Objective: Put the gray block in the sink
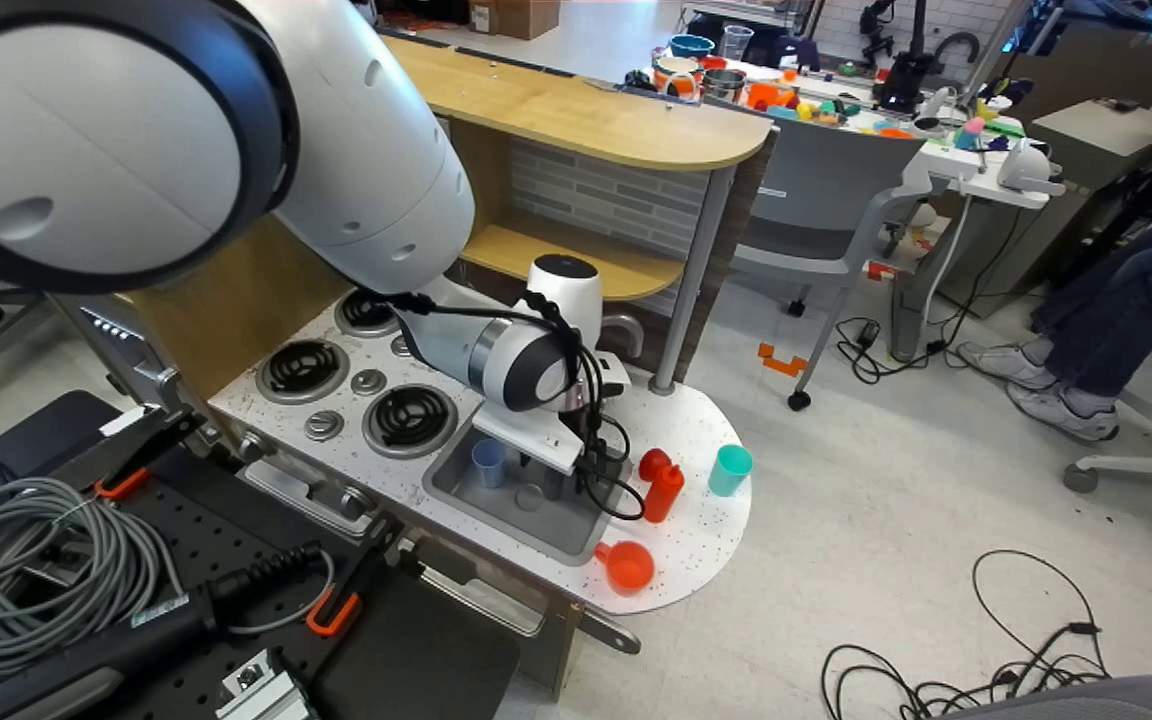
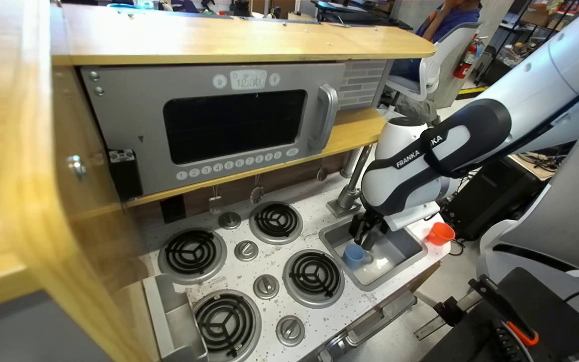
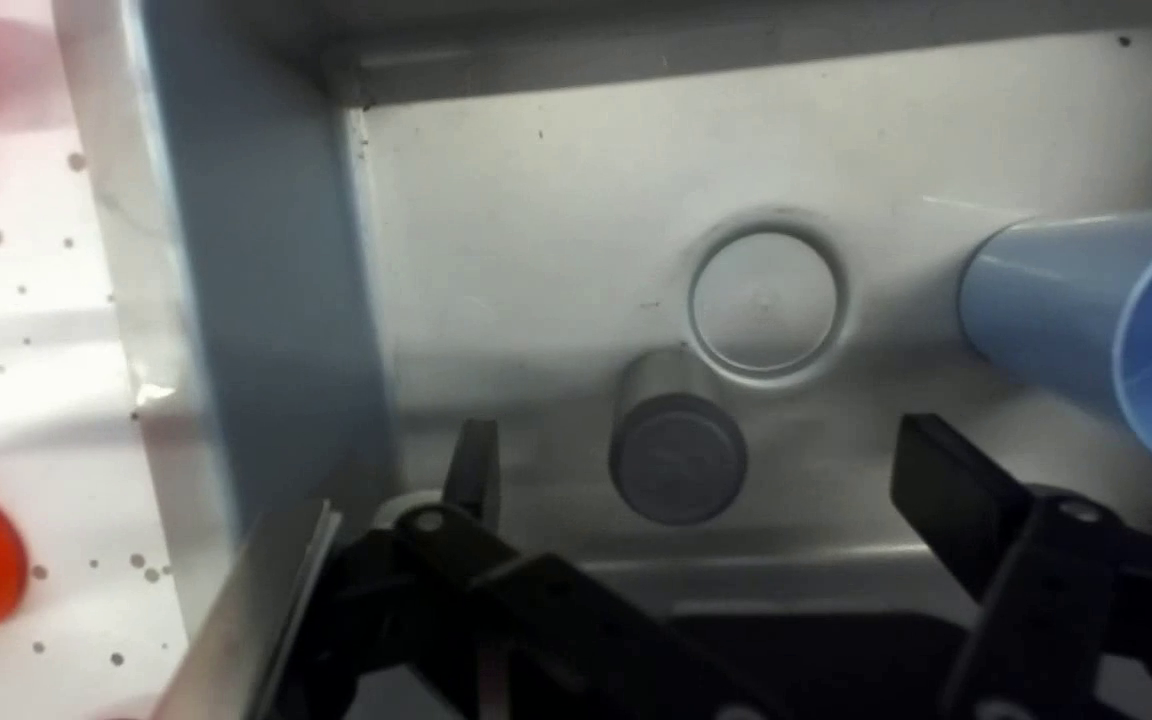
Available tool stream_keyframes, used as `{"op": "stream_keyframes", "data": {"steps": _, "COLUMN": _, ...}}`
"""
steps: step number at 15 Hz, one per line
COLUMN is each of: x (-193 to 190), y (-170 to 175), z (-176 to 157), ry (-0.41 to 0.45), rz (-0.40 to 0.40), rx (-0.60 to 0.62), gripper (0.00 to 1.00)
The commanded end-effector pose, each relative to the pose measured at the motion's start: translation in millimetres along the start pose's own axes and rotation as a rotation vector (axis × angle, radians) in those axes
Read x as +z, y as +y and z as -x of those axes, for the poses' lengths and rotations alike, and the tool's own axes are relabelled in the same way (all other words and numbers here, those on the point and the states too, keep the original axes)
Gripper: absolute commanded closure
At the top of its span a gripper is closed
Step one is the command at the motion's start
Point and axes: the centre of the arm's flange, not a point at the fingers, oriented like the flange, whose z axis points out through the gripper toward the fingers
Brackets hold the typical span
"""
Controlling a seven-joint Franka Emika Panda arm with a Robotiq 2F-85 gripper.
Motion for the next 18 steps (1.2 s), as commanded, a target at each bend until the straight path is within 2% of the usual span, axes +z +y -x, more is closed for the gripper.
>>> {"op": "stream_keyframes", "data": {"steps": 1, "x": -39.2, "y": 5.0, "z": 19.9, "ry": 0.012, "rz": -0.041, "rx": 0.006, "gripper": 0.0}}
{"op": "stream_keyframes", "data": {"steps": 6, "x": -78.0, "y": 13.8, "z": 41.4, "ry": 0.041, "rz": -0.059, "rx": 0.016, "gripper": 0.0}}
{"op": "stream_keyframes", "data": {"steps": 11, "x": -145.3, "y": 33.0, "z": 69.2, "ry": 0.057, "rz": -0.085, "rx": 0.031, "gripper": 0.0}}
{"op": "stream_keyframes", "data": {"steps": 13, "x": -172.4, "y": 40.1, "z": 73.1, "ry": 0.139, "rz": -0.133, "rx": 0.053, "gripper": 0.0}}
{"op": "stream_keyframes", "data": {"steps": 15, "x": -208.1, "y": 51.4, "z": 78.1, "ry": 0.179, "rz": -0.155, "rx": 0.071, "gripper": 0.0}}
{"op": "stream_keyframes", "data": {"steps": 17, "x": -240.4, "y": 67.3, "z": 77.5, "ry": 0.168, "rz": -0.14, "rx": 0.089, "gripper": 0.0}}
{"op": "stream_keyframes", "data": {"steps": 18, "x": -251.4, "y": 77.8, "z": 76.8, "ry": 0.135, "rz": -0.106, "rx": 0.093, "gripper": 0.0}}
